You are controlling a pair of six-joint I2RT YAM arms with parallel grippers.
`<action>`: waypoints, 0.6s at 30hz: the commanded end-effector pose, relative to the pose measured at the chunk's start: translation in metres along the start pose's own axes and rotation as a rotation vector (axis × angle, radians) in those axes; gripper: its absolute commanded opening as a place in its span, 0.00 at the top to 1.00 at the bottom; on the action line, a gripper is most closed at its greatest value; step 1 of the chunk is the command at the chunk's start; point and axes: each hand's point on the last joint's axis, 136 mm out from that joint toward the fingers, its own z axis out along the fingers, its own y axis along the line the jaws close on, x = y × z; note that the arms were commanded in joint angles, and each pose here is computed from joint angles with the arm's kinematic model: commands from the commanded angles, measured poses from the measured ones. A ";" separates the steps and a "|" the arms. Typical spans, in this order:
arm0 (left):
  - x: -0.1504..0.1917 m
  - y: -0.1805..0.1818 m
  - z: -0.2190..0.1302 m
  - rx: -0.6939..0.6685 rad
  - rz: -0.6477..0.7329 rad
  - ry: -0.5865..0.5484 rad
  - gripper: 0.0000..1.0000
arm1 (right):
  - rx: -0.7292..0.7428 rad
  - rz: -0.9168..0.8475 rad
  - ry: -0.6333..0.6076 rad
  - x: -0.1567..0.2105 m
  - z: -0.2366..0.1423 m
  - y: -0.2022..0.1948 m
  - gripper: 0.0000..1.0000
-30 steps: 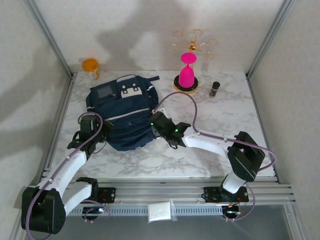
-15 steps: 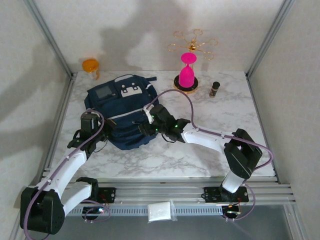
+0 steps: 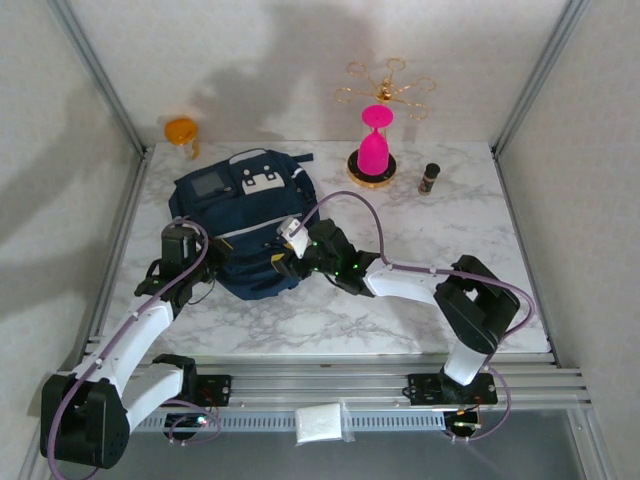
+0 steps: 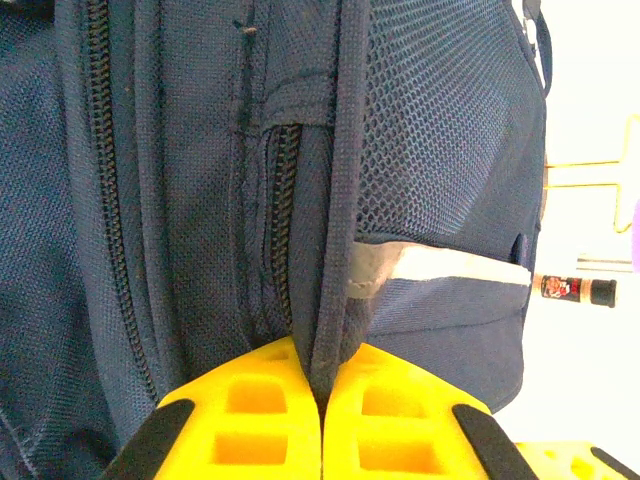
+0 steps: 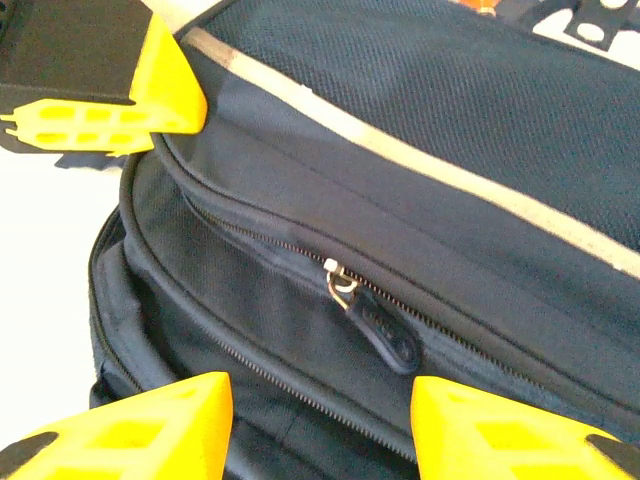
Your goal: Pack the student bag
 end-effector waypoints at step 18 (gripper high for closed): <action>-0.011 -0.033 -0.007 0.121 -0.004 -0.031 1.00 | 0.112 -0.155 -0.110 -0.009 0.043 -0.017 0.50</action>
